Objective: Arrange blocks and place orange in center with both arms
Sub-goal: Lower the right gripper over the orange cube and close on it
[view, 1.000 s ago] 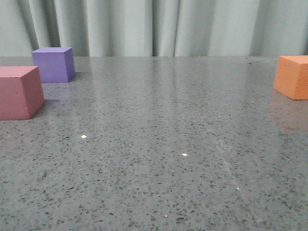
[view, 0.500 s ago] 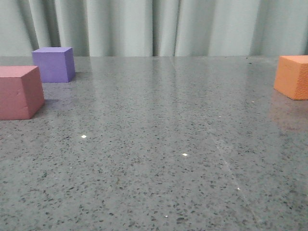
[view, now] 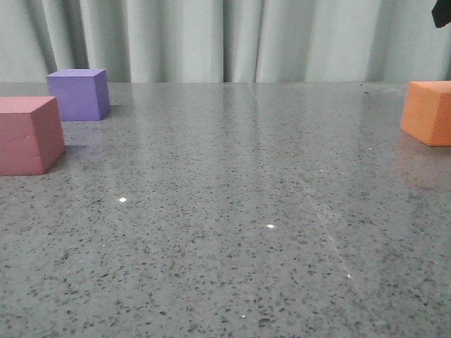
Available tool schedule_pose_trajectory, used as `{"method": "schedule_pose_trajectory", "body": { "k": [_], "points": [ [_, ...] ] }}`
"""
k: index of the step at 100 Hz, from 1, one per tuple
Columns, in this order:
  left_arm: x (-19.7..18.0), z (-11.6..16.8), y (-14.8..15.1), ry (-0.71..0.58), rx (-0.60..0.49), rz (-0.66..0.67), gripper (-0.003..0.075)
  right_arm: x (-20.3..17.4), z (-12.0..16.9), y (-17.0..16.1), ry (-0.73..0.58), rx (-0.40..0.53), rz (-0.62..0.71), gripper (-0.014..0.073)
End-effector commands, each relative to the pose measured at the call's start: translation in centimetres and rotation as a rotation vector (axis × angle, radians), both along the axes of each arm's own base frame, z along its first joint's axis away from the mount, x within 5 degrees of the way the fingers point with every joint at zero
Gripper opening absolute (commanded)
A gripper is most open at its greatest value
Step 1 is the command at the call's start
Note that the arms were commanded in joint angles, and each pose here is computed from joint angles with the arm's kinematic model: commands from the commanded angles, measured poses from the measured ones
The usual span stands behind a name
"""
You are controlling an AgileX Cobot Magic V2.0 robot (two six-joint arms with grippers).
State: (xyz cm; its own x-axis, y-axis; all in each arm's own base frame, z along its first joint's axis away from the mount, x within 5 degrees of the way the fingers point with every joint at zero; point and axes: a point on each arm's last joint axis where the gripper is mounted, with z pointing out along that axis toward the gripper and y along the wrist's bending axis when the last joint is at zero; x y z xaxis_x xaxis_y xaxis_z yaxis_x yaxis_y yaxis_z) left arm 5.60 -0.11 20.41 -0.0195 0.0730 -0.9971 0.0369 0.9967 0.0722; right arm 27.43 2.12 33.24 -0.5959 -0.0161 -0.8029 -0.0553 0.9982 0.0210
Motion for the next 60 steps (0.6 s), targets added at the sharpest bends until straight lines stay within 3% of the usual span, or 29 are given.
{"method": "schedule_pose_trajectory", "body": {
  "k": [1,22,60],
  "points": [
    [0.0,-0.9,-0.1,-0.062,-0.015,-0.016,-0.0019,1.3,1.9,-0.1,-0.089,-0.026,0.005,0.0635],
    [0.0,-0.9,-0.1,-0.062,-0.015,-0.016,-0.0019,3.9,1.0,0.0,-0.009,-0.044,0.006,0.0635],
    [0.0,-0.9,-0.1,-0.062,-0.015,-0.016,-0.0019,6.3,-3.2,0.2,0.142,-0.054,0.007,0.0635]
  ]
}}
